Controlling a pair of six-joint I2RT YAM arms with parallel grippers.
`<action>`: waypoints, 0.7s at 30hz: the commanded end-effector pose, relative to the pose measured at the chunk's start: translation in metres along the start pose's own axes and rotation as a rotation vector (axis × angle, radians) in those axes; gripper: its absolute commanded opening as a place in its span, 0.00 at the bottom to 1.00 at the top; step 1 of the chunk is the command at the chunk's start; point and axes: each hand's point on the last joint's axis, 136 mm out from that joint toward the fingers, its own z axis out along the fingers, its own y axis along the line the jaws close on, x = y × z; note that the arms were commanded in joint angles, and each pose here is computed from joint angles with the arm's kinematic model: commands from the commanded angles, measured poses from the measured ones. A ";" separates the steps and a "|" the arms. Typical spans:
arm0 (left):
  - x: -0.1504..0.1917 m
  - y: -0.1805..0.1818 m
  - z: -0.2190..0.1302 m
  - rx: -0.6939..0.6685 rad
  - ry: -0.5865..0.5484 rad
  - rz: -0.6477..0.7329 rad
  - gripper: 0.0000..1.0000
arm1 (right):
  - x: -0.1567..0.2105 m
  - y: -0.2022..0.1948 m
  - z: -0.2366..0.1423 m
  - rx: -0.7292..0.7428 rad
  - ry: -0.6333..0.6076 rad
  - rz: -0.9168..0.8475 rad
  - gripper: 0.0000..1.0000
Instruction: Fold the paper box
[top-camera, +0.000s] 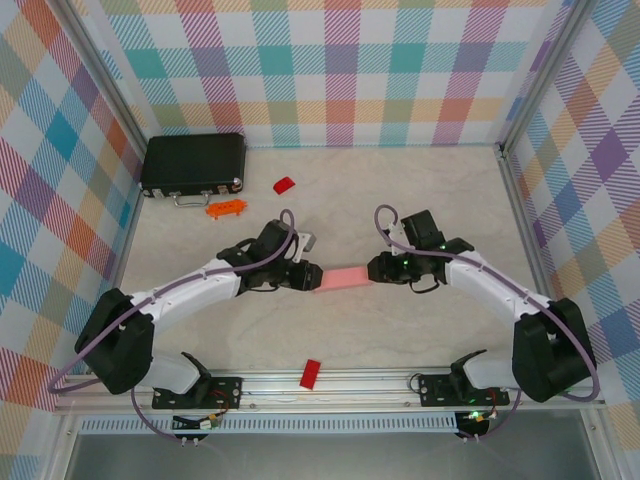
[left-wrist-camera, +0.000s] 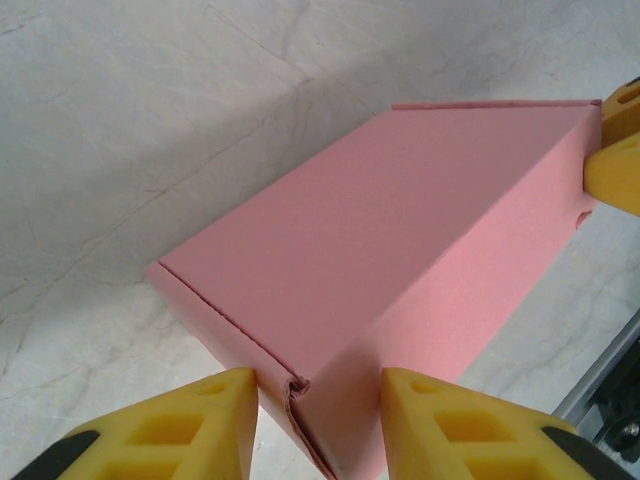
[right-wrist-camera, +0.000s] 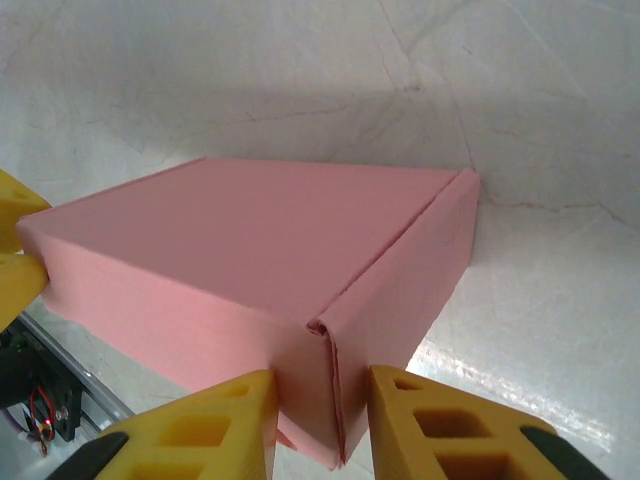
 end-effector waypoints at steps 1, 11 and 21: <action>0.023 -0.008 0.006 0.001 0.032 0.072 0.41 | 0.036 -0.019 0.010 0.070 0.098 0.059 0.30; 0.044 0.002 0.032 -0.024 0.026 0.096 0.49 | 0.047 -0.031 0.025 0.093 0.107 0.101 0.29; 0.028 0.029 0.044 -0.175 -0.046 0.046 0.57 | 0.018 -0.048 0.033 0.202 0.020 0.138 0.28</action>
